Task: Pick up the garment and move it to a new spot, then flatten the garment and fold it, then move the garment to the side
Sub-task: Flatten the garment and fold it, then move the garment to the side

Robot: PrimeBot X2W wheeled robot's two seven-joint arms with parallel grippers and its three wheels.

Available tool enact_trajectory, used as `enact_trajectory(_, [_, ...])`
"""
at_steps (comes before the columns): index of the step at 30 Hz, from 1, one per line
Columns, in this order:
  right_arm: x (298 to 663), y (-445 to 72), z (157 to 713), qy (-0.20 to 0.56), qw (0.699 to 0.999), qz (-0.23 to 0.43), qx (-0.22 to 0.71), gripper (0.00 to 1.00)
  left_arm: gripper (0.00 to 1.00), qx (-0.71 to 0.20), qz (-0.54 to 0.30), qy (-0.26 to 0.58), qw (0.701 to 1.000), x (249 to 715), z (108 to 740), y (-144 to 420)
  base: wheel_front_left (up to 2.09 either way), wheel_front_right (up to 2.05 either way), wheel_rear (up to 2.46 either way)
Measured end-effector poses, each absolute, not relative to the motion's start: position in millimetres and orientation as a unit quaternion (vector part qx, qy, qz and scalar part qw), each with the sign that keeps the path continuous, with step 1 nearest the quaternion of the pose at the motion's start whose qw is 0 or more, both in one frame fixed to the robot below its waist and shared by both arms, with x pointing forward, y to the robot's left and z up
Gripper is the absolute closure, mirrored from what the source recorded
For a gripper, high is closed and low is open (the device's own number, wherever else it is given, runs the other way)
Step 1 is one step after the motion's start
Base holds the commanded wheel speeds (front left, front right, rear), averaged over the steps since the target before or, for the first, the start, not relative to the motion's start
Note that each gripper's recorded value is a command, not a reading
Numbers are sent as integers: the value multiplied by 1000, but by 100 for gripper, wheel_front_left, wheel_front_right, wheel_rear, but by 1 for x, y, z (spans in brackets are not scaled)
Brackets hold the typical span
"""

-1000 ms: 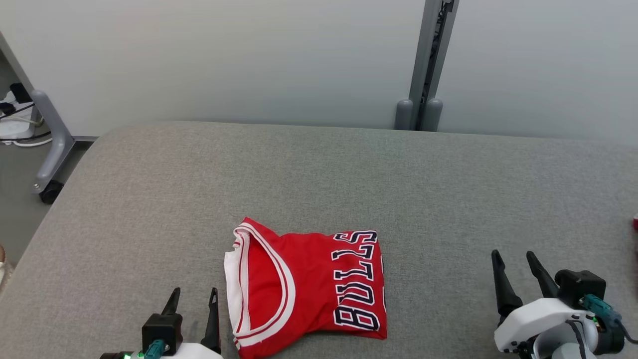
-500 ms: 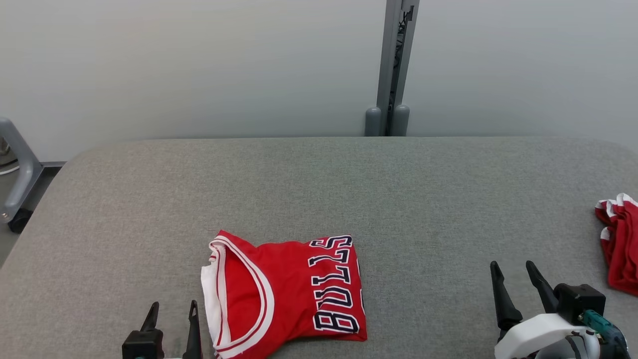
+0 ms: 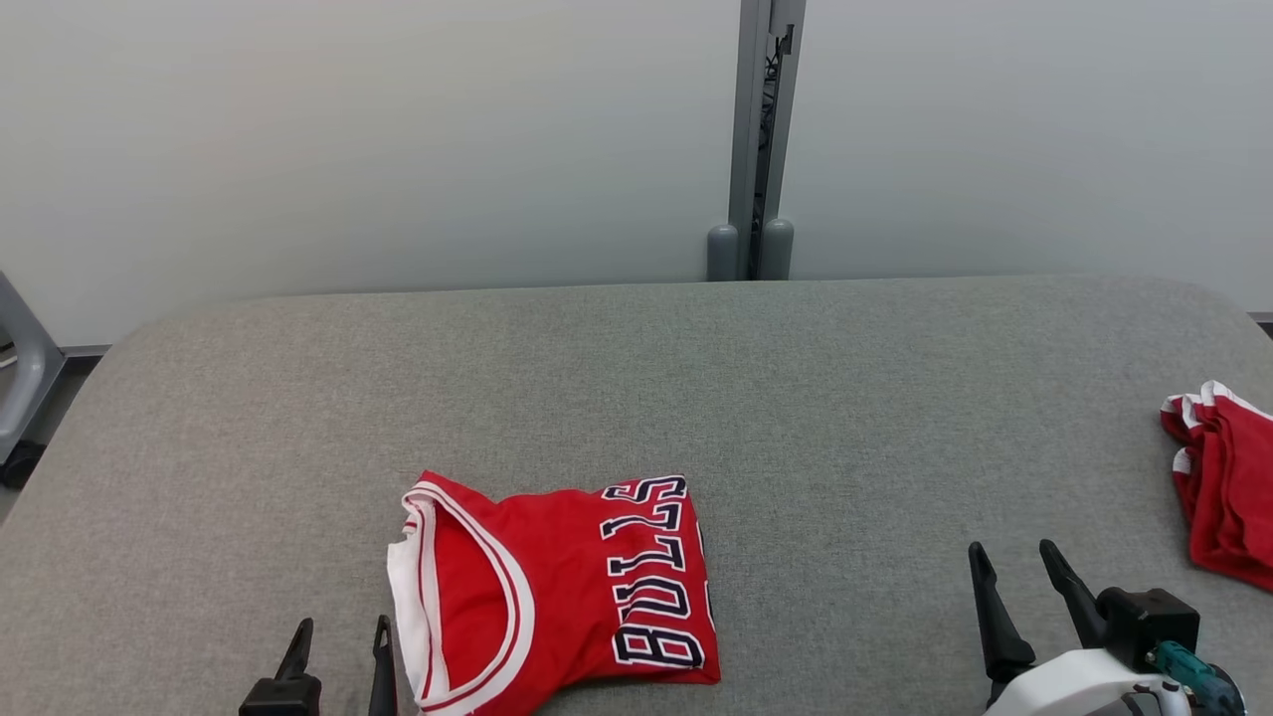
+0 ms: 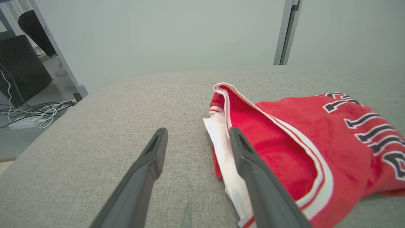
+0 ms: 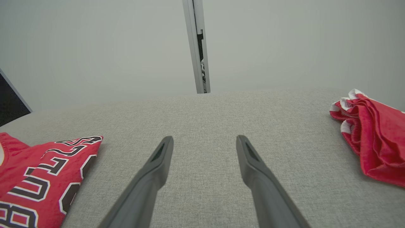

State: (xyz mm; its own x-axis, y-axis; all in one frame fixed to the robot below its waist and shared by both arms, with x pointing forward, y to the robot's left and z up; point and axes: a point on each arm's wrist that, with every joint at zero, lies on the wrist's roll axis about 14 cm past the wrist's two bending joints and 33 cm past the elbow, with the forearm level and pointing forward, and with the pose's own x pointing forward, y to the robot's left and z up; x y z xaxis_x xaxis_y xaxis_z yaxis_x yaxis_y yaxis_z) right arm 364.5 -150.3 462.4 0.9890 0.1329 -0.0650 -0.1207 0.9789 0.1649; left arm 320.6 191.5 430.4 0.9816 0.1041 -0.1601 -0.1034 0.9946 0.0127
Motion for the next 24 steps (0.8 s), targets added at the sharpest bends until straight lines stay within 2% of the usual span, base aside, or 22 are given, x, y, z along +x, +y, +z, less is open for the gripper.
enact_trajectory(8, [367,-127,452,57,990,97,81,0,0,1,55,85,995,317,428,193,0,0,0])
enact_trajectory(17, [375,-53,432,102,969,201,95,0,0,3,54,99,994,310,421,194,0,0,0])
enact_trajectory(24, [390,5,418,136,946,278,98,0,0,1,89,117,989,303,412,210,0,0,0])
